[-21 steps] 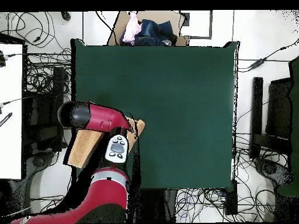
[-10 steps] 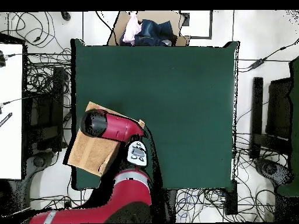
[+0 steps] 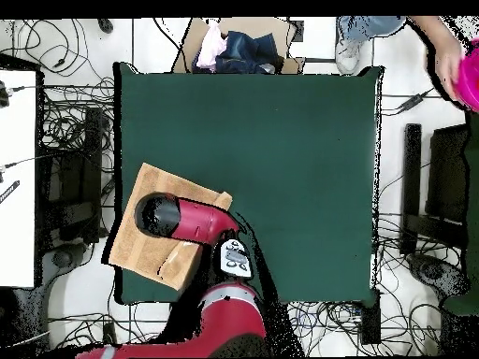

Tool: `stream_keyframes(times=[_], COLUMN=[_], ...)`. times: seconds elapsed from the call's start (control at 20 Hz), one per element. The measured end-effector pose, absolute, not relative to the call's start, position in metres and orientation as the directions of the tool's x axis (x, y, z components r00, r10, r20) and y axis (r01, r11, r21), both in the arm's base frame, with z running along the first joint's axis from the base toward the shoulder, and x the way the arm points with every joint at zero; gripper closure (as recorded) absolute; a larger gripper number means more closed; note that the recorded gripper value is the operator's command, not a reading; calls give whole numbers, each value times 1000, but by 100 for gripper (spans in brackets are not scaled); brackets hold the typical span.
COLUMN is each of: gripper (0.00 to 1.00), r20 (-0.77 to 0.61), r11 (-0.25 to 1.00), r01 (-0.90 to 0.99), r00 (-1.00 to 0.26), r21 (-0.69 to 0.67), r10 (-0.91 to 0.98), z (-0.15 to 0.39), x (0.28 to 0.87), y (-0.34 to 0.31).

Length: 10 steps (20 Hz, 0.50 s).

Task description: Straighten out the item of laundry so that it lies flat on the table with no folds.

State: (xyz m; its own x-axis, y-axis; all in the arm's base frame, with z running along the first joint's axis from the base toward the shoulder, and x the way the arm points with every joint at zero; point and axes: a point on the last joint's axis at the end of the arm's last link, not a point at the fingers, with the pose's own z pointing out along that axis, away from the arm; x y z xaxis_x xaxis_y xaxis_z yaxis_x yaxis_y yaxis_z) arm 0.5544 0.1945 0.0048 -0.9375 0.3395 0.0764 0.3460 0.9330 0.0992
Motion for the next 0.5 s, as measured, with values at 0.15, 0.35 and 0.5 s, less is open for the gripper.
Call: stream_keyframes(times=[0.15,0.35,0.5], gripper=[0,0,0], r20=[60,23,10], r11=[939,949,956], r01=[327,293,270], r00=[-945,-956,-963], r21=[103,111,117], r10=[322,293,271], z=[1,-3,-10], x=[548,544,537], y=[195,199,200])
